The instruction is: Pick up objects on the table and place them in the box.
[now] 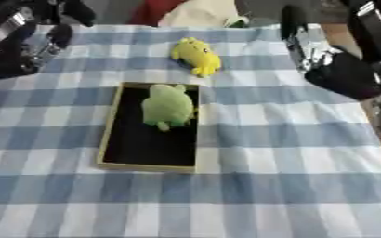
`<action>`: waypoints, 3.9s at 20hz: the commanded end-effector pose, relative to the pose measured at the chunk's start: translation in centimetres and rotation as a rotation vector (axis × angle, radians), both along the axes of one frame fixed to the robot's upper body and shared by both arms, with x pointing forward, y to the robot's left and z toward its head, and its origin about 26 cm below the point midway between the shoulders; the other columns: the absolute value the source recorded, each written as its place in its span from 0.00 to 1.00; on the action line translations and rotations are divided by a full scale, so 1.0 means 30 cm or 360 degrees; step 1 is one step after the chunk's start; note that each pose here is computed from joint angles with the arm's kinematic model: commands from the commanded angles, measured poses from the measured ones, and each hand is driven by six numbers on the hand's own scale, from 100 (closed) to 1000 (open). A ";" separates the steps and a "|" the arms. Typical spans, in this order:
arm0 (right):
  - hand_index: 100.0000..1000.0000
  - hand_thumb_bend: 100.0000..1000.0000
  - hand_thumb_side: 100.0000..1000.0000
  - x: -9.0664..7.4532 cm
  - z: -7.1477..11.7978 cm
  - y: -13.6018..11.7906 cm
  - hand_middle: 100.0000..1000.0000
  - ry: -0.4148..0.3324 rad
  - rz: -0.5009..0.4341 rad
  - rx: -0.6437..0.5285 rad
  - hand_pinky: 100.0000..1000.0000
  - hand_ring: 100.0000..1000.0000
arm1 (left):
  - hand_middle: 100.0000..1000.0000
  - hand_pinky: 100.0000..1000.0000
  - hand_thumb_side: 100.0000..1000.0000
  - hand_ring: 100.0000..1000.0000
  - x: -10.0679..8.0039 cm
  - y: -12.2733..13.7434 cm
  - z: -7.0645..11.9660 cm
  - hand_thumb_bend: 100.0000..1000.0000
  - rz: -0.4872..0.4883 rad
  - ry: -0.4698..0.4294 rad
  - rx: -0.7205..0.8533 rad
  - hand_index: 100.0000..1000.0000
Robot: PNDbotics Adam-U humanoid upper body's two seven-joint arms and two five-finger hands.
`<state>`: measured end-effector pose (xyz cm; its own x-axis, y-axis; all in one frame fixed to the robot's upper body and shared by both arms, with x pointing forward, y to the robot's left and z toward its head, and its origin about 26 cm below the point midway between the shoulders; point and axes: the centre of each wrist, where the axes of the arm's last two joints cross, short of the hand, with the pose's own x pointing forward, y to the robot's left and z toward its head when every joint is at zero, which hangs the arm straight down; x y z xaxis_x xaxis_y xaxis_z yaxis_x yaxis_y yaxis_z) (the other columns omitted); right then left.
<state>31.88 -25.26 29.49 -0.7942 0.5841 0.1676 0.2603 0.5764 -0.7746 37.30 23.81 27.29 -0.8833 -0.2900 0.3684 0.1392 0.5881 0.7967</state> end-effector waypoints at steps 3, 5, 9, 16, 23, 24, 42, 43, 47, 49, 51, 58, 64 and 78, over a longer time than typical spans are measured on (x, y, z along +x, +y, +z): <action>0.91 0.00 0.68 0.085 0.052 -0.020 0.77 0.0092 -0.0132 -0.0219 0.79 0.74 | 0.67 0.93 0.82 0.69 -0.078 0.016 0.034 0.00 -0.0071 0.0034 -0.0091 0.96; 0.95 0.00 0.70 0.137 0.050 -0.020 0.80 0.0162 -0.0184 -0.0270 0.81 0.76 | 0.67 0.94 0.83 0.69 -0.090 0.012 0.021 0.00 -0.0090 0.0071 -0.0098 0.96; 0.96 0.18 0.71 0.255 0.047 -0.013 0.84 0.0323 -0.0296 -0.0362 0.83 0.80 | 0.68 0.95 0.85 0.70 -0.104 -0.004 -0.009 0.00 -0.0134 0.0147 -0.0077 0.98; 0.96 0.26 0.66 0.425 0.036 0.009 0.86 0.0513 -0.0460 -0.0416 0.83 0.81 | 0.67 0.95 0.86 0.69 -0.121 -0.046 -0.029 0.00 -0.0260 0.0216 -0.0031 0.98; 0.97 0.32 0.68 0.532 -0.012 0.028 0.86 0.0630 -0.0617 -0.0423 0.83 0.81 | 0.66 0.96 0.88 0.68 -0.133 -0.080 -0.047 0.00 -0.0381 0.0269 0.0006 0.98; 0.97 0.33 0.68 0.543 -0.023 0.028 0.86 0.0643 -0.0654 -0.0422 0.83 0.81 | 0.66 0.96 0.88 0.68 -0.132 -0.083 -0.051 0.00 -0.0390 0.0278 0.0007 0.98; 0.96 0.37 0.75 0.610 -0.182 0.072 0.87 0.0872 -0.0965 -0.0528 0.83 0.80 | 0.66 0.97 0.92 0.68 -0.117 -0.095 -0.102 0.01 -0.0389 0.0368 0.0073 0.99; 0.96 0.37 0.75 0.610 -0.189 0.078 0.87 0.0879 -0.0956 -0.0539 0.83 0.80 | 0.66 0.97 0.93 0.68 -0.116 -0.096 -0.103 0.01 -0.0390 0.0369 0.0075 0.99; 0.94 0.30 0.67 0.612 -0.218 0.092 0.85 0.0918 -0.0963 -0.0597 0.82 0.80 | 0.66 0.97 0.93 0.68 -0.116 -0.101 -0.105 0.01 -0.0396 0.0370 0.0077 0.99; 0.93 0.28 0.65 0.613 -0.229 0.093 0.84 0.0922 -0.0979 -0.0609 0.82 0.79 | 0.66 0.97 0.93 0.68 -0.117 -0.103 -0.106 0.01 -0.0400 0.0370 0.0076 0.99; 0.90 0.22 0.61 0.614 -0.238 0.093 0.81 0.0918 -0.0994 -0.0614 0.82 0.78 | 0.66 0.97 0.93 0.68 -0.117 -0.104 -0.108 0.01 -0.0400 0.0376 0.0078 0.99; 0.60 0.06 0.46 0.608 -0.229 0.084 0.50 0.0673 -0.1079 -0.0513 0.77 0.65 | 0.66 0.97 0.94 0.68 -0.116 -0.104 -0.116 0.01 -0.0398 0.0387 0.0086 0.99; 0.49 0.00 0.39 0.593 -0.171 0.070 0.38 0.0355 -0.1134 -0.0318 0.73 0.57 | 0.66 0.97 0.94 0.68 -0.114 -0.096 -0.125 0.01 -0.0381 0.0401 0.0083 0.99; 0.49 0.00 0.37 0.482 -0.030 0.066 0.39 0.0046 -0.0801 -0.0374 0.73 0.57 | 0.65 0.97 0.91 0.67 -0.106 0.002 -0.139 0.00 -0.0154 0.0403 -0.0086 0.99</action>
